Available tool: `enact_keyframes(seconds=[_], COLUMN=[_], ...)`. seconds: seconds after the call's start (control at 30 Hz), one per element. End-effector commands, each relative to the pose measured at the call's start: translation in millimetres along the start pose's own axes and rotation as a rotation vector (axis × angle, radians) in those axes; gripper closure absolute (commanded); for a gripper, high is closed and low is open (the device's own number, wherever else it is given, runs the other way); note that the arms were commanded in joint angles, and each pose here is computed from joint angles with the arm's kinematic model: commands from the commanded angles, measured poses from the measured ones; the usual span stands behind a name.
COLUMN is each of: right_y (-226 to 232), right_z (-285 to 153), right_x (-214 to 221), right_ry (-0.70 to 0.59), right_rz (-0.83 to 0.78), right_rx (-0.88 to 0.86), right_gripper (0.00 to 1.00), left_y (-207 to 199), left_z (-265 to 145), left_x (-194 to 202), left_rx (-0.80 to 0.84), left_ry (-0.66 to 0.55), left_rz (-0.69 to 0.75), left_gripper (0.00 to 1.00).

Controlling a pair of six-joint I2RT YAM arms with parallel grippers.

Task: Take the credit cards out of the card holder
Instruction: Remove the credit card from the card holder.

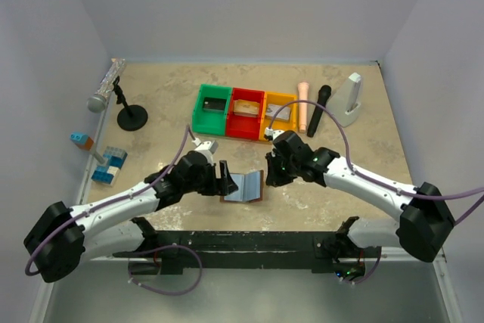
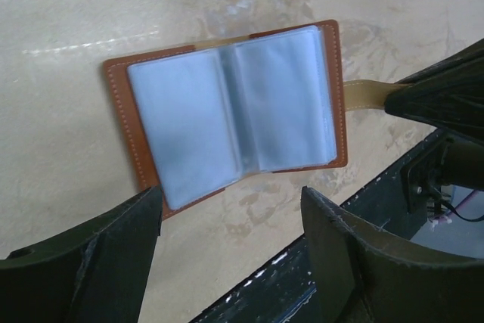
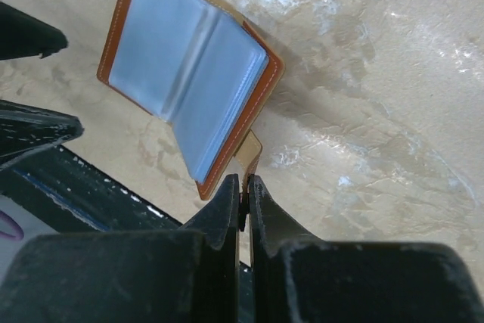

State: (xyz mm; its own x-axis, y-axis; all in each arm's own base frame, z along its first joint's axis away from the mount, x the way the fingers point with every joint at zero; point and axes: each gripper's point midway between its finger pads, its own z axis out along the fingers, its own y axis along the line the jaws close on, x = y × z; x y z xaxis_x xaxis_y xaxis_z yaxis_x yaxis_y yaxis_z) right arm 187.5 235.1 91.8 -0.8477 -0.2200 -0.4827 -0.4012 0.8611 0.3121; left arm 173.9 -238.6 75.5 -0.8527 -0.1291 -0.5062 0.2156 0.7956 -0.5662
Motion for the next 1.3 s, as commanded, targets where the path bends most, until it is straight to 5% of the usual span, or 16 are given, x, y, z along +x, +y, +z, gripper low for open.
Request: enact_keyframes(seconds=[0.0,0.3,1.27], right_y=[14,17,24], right_z=[-8,-11,-15], right_x=[-3,-5,-12], right_ry=[-0.034,-0.052,-0.053], right_rz=[-0.032,-0.051,-0.085], right_rx=[-0.083,-0.108,-0.129], right_gripper=[1.00,1.00,1.00], left_y=[-43,-64,-71], left_z=[5,21,61], left_x=[-21,-17,1], left_rx=[0.127,0.167,0.118], left_ry=[-0.032,0.031,0.121], left_rz=[0.080,0.142,0.190], left_gripper=[0.24,0.33,0.35])
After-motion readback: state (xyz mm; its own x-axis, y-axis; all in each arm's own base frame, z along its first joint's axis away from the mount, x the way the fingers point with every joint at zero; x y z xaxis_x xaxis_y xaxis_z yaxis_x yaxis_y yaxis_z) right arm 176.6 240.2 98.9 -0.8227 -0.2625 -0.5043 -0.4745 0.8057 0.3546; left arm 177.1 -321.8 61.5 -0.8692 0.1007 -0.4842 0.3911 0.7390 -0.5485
